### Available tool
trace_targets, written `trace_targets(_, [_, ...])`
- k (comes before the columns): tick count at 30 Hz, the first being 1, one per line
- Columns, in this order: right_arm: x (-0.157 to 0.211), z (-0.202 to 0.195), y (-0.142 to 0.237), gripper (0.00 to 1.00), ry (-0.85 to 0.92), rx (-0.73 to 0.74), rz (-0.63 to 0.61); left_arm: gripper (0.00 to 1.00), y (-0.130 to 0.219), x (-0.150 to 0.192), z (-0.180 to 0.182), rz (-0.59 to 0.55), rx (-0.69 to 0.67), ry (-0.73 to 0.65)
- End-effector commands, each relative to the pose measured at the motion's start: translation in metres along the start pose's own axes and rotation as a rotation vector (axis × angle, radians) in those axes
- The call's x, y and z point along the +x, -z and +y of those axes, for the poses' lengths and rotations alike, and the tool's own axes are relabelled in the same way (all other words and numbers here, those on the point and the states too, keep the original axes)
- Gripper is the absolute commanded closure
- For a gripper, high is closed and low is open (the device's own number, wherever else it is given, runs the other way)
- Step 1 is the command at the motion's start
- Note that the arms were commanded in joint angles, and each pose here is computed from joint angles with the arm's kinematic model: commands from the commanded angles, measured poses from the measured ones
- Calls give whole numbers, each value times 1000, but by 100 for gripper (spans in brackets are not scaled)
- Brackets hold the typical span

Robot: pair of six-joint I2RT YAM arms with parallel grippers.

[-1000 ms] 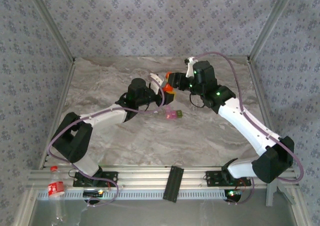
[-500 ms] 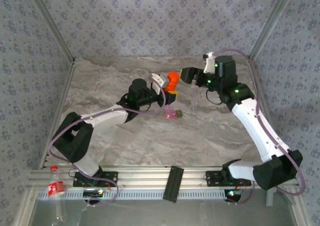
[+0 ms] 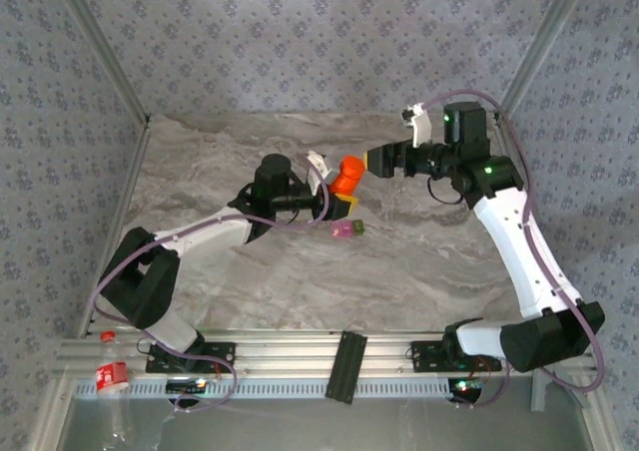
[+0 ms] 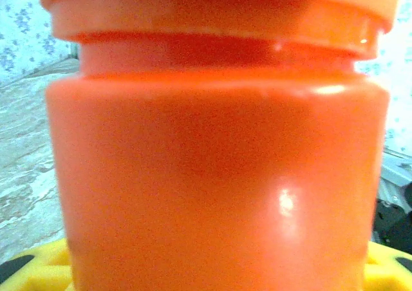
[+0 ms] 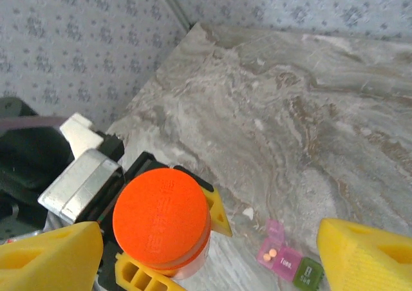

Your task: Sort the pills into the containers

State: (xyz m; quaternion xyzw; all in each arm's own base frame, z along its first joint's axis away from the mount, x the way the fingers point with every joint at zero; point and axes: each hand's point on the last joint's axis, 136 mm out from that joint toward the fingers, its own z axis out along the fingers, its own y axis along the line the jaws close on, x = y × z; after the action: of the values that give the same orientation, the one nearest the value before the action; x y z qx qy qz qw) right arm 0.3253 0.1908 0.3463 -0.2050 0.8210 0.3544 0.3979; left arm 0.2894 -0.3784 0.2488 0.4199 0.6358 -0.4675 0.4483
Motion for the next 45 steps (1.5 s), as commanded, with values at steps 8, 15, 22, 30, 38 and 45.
trace_targets(8, [6,22,-11,12,76,-100,74,100,10,-36,-23,-44,93,-75])
trace_targets(15, [9,27,-24,14,92,-108,108,100,9,-36,-24,-41,98,-74])
trace_targets(22, [8,25,-29,22,83,-113,114,100,9,-35,-22,-39,96,-73])
trace_targets(30, [18,28,-35,27,69,-137,144,100,8,-37,-22,-42,93,-78])
trace_targets(38, [24,29,-39,40,64,-141,154,100,9,-39,-21,-46,84,-83])
trace_targets(45, [35,15,-51,53,-15,-62,144,100,11,-46,-7,-92,-11,-85])
